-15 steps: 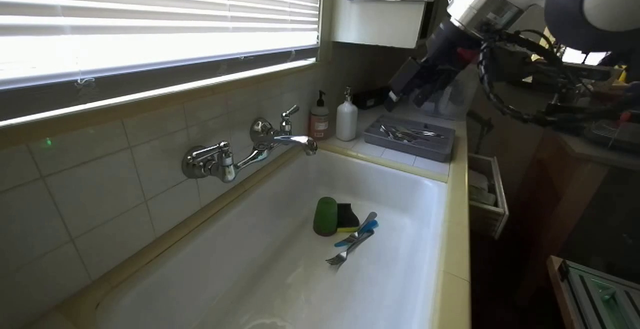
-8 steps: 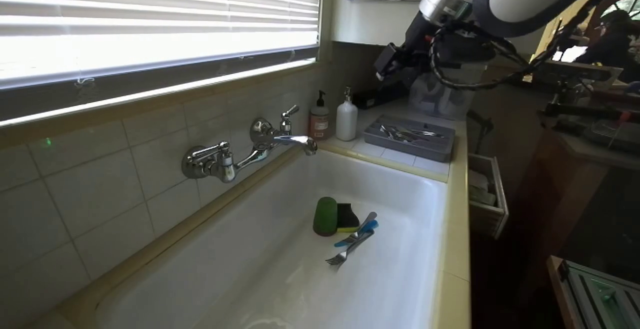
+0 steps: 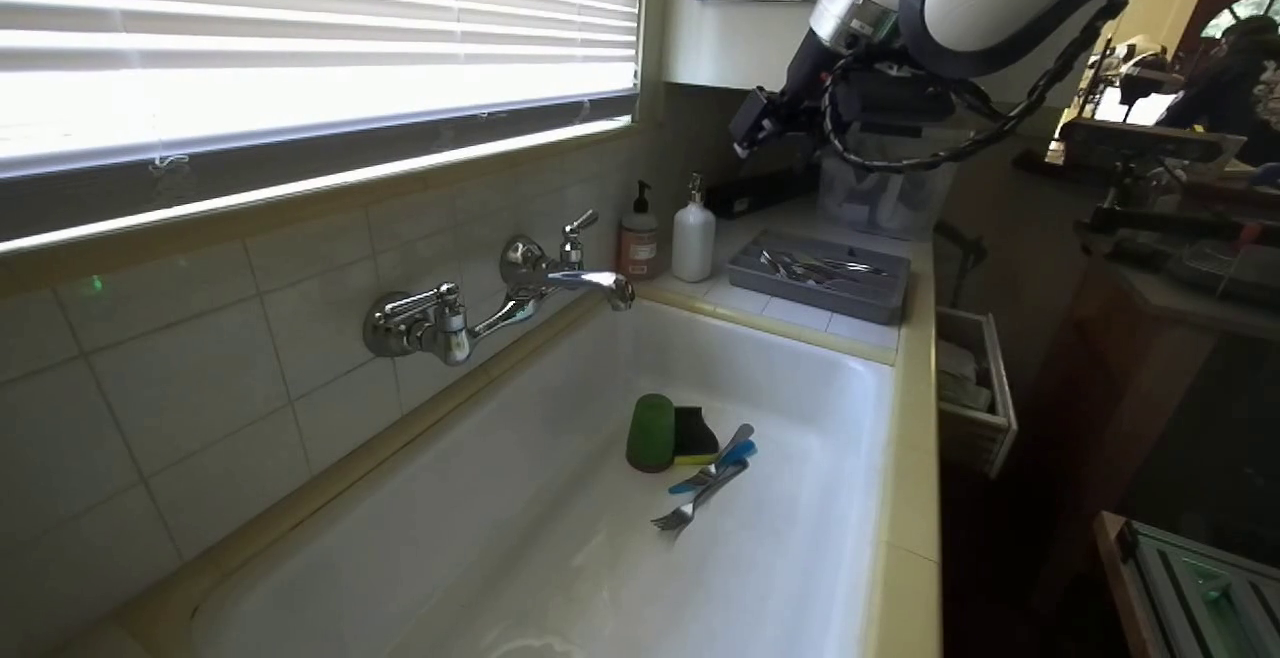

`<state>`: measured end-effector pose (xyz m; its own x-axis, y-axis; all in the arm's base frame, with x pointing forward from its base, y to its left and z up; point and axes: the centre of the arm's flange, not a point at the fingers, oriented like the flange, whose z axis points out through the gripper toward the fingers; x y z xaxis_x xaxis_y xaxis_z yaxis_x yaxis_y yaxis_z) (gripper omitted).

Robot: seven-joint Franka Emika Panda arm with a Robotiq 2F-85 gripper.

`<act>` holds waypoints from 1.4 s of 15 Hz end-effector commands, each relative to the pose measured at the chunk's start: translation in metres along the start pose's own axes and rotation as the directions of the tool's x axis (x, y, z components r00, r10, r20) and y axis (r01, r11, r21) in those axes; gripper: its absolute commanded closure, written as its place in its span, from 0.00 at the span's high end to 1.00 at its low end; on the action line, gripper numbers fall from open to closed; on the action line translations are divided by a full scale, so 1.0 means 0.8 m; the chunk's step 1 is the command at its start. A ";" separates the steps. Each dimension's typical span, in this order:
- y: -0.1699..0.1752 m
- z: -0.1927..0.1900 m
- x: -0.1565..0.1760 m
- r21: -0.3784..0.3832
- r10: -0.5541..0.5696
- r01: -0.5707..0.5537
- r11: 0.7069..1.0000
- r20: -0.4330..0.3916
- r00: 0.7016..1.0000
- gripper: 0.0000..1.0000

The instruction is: Rotate the white pump bottle.

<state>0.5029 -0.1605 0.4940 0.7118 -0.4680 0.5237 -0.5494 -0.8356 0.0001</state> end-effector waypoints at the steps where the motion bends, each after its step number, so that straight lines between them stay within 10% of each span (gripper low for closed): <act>1: 0.003 0.012 0.007 -0.042 0.036 -0.035 0.998 0.004 0.999 1.00; 21: 0.076 0.108 0.185 -0.120 0.039 -0.041 0.992 -0.017 0.999 1.00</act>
<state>0.5860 -0.2834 0.4952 0.6801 -0.4992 0.5369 -0.6252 -0.7774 0.0691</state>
